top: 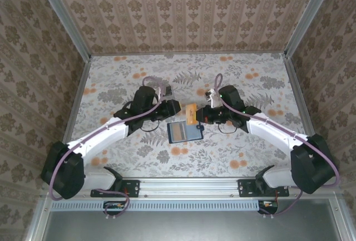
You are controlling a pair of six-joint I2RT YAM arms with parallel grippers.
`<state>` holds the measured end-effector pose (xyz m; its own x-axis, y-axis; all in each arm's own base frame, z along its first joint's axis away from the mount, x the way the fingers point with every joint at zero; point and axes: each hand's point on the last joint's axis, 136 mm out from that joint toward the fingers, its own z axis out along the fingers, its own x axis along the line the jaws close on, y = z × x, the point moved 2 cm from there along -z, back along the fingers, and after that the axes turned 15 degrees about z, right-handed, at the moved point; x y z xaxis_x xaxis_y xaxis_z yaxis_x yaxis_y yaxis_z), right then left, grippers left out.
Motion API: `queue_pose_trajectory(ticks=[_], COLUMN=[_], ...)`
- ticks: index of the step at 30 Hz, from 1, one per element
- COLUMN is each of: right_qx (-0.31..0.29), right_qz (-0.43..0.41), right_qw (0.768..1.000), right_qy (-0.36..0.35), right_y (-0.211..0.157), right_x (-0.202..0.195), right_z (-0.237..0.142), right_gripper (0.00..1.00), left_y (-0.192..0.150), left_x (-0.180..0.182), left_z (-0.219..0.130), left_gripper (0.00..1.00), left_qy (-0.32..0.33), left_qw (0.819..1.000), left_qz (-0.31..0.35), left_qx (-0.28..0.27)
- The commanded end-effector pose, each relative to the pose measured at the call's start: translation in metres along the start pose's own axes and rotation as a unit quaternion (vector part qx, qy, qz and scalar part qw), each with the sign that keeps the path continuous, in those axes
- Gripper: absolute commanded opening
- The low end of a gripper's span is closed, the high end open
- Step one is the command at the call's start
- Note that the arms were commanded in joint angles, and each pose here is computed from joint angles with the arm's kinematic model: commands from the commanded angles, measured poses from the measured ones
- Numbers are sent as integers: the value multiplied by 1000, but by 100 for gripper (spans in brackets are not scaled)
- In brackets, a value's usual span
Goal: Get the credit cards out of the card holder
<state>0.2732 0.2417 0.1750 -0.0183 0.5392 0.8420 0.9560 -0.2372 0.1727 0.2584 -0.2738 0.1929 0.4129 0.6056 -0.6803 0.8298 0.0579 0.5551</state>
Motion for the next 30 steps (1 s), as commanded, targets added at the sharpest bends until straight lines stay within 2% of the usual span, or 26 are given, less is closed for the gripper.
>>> queue_pose_trajectory(ticks=[1, 10, 17, 22, 30], right_qx=[11, 21, 19, 10, 23], right_qz=[4, 3, 6, 11, 8], right_qw=[997, 991, 991, 992, 988], right_qy=[81, 129, 131, 124, 150], right_y=[0, 1, 2, 4, 3], right_x=[27, 41, 39, 34, 42], right_z=[-8, -11, -12, -14, -14], right_gripper=[0, 0, 0, 0, 0], left_y=[14, 14, 9, 11, 6], left_x=[-24, -39, -30, -21, -29], left_z=[-5, -5, -5, -17, -11], left_gripper=[39, 32, 30, 29, 29], left_qy=[-81, -137, -119, -81, -113], left_qw=[996, 990, 993, 996, 993], left_qz=[-17, -17, -20, -13, -11], left_qx=[-30, -27, -21, -34, -16])
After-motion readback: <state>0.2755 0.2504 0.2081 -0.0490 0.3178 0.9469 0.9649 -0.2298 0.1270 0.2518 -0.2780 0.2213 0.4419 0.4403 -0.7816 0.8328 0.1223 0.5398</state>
